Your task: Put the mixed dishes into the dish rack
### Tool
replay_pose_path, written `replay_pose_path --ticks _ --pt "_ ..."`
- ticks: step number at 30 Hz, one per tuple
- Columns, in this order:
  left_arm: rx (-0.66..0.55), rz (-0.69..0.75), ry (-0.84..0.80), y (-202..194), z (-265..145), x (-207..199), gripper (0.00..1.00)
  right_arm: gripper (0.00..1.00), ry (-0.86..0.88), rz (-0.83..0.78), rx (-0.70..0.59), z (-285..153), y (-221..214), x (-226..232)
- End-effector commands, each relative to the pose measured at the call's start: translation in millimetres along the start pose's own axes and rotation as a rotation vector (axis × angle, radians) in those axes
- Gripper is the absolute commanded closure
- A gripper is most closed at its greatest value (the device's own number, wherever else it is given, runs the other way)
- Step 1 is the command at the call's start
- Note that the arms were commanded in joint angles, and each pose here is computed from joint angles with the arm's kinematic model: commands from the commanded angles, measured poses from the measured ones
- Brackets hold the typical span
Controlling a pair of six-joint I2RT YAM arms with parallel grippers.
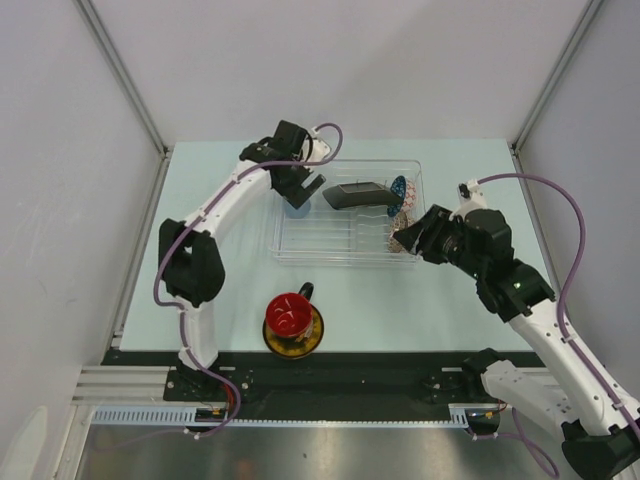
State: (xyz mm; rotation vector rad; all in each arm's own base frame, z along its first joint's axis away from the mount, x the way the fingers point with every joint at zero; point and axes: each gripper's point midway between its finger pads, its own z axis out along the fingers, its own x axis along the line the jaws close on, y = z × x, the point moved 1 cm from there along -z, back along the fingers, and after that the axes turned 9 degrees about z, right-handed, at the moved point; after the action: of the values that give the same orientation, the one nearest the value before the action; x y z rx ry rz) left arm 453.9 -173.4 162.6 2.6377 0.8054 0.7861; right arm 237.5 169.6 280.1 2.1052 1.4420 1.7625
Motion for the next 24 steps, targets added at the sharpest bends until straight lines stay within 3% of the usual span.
replay_pose_path --ticks 1,5,9,13,16,21,24 --pt "-0.136 -0.080 -0.035 17 -63 2 0.01 0.46 -0.039 -0.027 -0.011 4 1 -10" --pt "-0.185 -0.118 -0.068 16 -98 -2 0.00 0.44 -0.034 -0.090 0.054 10 -18 -6" --pt "-0.251 -0.191 -0.156 2 -143 -15 0.00 0.44 -0.026 -0.335 0.212 21 -75 17" --pt "-0.273 -0.296 -0.169 -43 -171 -11 0.00 0.43 0.003 -0.767 0.355 33 -143 54" --pt "-0.274 -0.364 -0.122 -86 -187 -2 0.00 0.41 0.130 -0.964 0.401 29 -165 94" --pt "-0.238 -0.476 -0.089 -149 -194 0 0.00 0.41 0.337 -1.118 0.437 52 -193 134" --pt "-0.246 -0.496 -0.079 -162 -200 -7 0.00 0.39 0.395 -1.217 0.433 68 -205 145"
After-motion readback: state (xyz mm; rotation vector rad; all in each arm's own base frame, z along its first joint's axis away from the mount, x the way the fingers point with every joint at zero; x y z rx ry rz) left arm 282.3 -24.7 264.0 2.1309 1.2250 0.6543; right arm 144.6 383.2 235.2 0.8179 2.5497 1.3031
